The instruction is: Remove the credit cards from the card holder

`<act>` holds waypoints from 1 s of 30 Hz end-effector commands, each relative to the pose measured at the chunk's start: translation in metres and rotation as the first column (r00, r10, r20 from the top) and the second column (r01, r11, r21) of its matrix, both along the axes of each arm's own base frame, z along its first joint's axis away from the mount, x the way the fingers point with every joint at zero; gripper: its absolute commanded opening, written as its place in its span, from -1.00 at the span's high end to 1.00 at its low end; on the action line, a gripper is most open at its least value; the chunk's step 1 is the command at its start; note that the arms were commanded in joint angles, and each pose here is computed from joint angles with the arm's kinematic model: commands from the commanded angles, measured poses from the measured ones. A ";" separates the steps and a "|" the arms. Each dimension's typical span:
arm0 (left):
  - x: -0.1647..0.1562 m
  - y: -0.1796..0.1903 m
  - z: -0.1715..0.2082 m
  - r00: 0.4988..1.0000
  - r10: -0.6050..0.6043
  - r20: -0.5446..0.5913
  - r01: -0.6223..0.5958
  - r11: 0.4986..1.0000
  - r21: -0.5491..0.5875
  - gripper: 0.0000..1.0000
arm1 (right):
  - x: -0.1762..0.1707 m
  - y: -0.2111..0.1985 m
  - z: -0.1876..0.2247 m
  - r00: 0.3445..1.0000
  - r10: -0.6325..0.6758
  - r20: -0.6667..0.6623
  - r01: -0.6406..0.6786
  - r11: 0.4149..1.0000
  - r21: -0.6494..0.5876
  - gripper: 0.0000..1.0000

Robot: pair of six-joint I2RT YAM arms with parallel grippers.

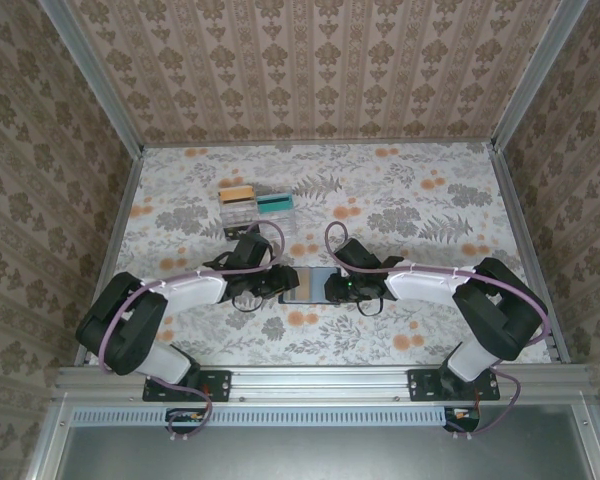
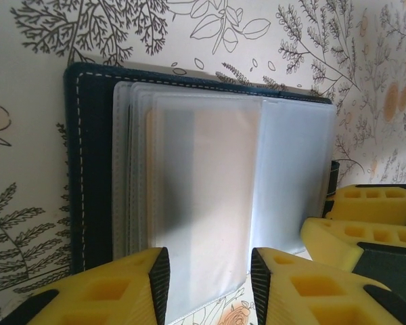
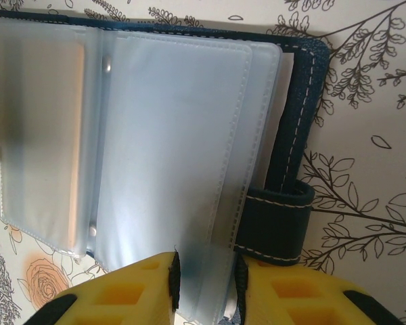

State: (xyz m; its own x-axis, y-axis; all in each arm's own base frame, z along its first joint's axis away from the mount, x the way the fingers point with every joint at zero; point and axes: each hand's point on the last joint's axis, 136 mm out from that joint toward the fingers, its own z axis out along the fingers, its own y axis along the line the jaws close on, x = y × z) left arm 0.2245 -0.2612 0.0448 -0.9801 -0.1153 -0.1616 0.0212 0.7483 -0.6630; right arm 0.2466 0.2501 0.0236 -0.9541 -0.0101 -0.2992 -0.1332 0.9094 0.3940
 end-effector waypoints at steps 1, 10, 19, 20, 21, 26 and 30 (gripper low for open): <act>-0.003 0.007 0.000 1.000 0.010 0.009 -0.011 0.999 0.035 0.21 | -0.006 -0.009 -0.010 1.000 -0.018 -0.018 0.017 0.999 -0.039 0.39; -0.009 0.003 -0.012 0.999 -0.014 -0.032 0.015 0.998 0.056 0.21 | -0.006 -0.006 -0.009 1.000 -0.013 -0.019 0.012 1.000 -0.029 0.39; -0.010 -0.010 -0.006 0.998 -0.052 -0.026 0.052 0.999 0.009 0.10 | -0.007 -0.007 -0.010 1.000 -0.013 -0.024 0.013 0.999 -0.030 0.39; -0.010 -0.012 -0.005 0.998 -0.056 -0.023 0.056 0.998 -0.002 0.06 | -0.007 -0.007 -0.010 1.000 -0.014 -0.024 0.013 0.999 -0.030 0.39; -0.009 -0.015 -0.001 0.998 -0.062 -0.014 0.062 0.998 -0.018 0.01 | -0.007 -0.007 -0.011 1.000 -0.013 -0.024 0.012 0.999 -0.031 0.39; -0.009 -0.022 0.004 0.997 -0.079 -0.002 0.079 0.995 -0.056 -0.24 | -0.007 -0.006 -0.011 1.000 -0.010 -0.028 0.009 0.999 -0.033 0.40; -0.009 -0.028 0.007 0.995 -0.095 0.004 0.095 0.992 -0.084 -0.43 | -0.007 -0.007 -0.012 1.000 -0.011 -0.029 0.010 0.999 -0.035 0.40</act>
State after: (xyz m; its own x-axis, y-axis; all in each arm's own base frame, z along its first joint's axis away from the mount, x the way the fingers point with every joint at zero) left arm 0.2171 -0.2774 0.0466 -0.9860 -0.0652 -0.1536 0.0604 0.7188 -0.6926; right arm 0.2457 0.2494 0.0224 -0.9548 -0.0104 -0.2969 -0.1321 0.9100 0.3930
